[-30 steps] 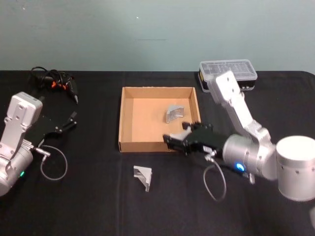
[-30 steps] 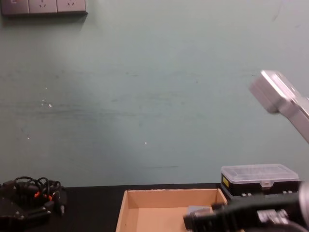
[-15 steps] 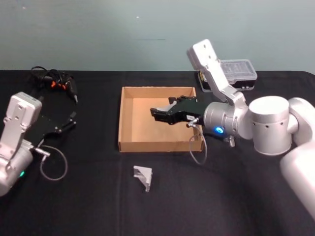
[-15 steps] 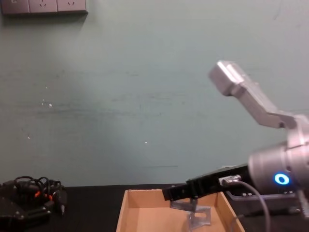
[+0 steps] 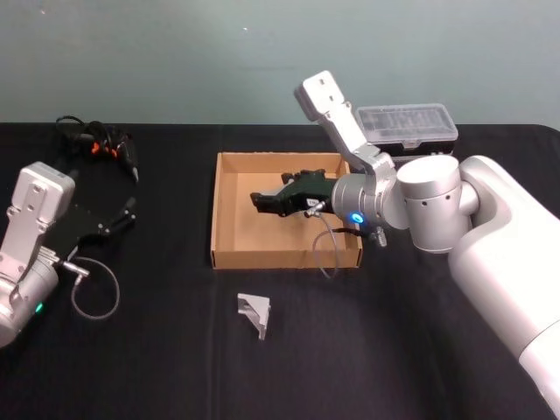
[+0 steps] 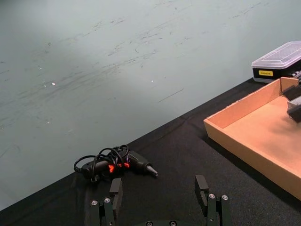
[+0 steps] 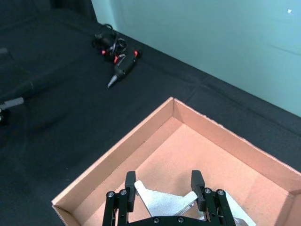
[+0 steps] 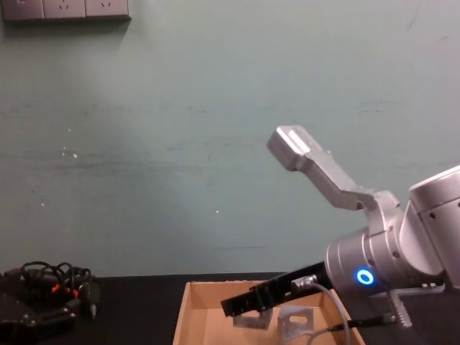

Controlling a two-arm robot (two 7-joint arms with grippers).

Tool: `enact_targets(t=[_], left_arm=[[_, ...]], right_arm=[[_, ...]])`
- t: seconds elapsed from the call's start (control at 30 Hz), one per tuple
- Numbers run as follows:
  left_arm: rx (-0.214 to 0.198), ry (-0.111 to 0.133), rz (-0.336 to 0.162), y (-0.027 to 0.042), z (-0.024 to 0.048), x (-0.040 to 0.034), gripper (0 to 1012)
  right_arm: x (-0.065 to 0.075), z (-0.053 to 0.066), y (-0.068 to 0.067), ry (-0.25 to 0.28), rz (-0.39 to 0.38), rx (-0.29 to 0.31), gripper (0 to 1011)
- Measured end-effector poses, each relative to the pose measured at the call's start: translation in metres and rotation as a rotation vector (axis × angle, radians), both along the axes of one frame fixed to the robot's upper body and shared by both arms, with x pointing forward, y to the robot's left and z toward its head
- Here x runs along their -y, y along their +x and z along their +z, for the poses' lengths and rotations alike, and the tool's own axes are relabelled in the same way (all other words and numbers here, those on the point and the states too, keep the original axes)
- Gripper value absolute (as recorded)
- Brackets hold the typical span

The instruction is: Use one hand to pick up the angle iron from the table and place it into the box.

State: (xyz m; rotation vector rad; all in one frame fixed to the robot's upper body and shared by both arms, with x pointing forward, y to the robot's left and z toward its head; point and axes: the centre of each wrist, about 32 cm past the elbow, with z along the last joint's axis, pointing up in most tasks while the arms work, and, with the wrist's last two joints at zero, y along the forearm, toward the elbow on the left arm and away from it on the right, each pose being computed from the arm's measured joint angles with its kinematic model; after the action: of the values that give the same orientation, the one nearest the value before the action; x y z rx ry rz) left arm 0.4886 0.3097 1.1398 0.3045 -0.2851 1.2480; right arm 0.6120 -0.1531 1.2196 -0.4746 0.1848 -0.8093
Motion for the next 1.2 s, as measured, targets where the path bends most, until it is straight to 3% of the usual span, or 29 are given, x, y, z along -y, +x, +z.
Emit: enact_targets(t=[0.33,0.6,0.97,1.2], left_arm=[[0.0,0.0,0.0,0.0,0.0,0.0,1011],[0.0,0.0,0.0,0.0,0.0,0.0,1011],[0.0,0.0,0.0,0.0,0.0,0.0,1011],[0.0,0.0,0.0,0.0,0.0,0.0,1011]], right_arm=[[-0.0062,-0.0079,0.0094,-0.017,0.002,-0.013,731],[-0.006,-0.0067,0.0095,-0.016,0.002,-0.01,731],[-0.0057,-0.0063,0.009,-0.016,0.002,-0.011,1000],[-0.0056,-0.0061,0.0088,-0.015,0.001,-0.011,1002]])
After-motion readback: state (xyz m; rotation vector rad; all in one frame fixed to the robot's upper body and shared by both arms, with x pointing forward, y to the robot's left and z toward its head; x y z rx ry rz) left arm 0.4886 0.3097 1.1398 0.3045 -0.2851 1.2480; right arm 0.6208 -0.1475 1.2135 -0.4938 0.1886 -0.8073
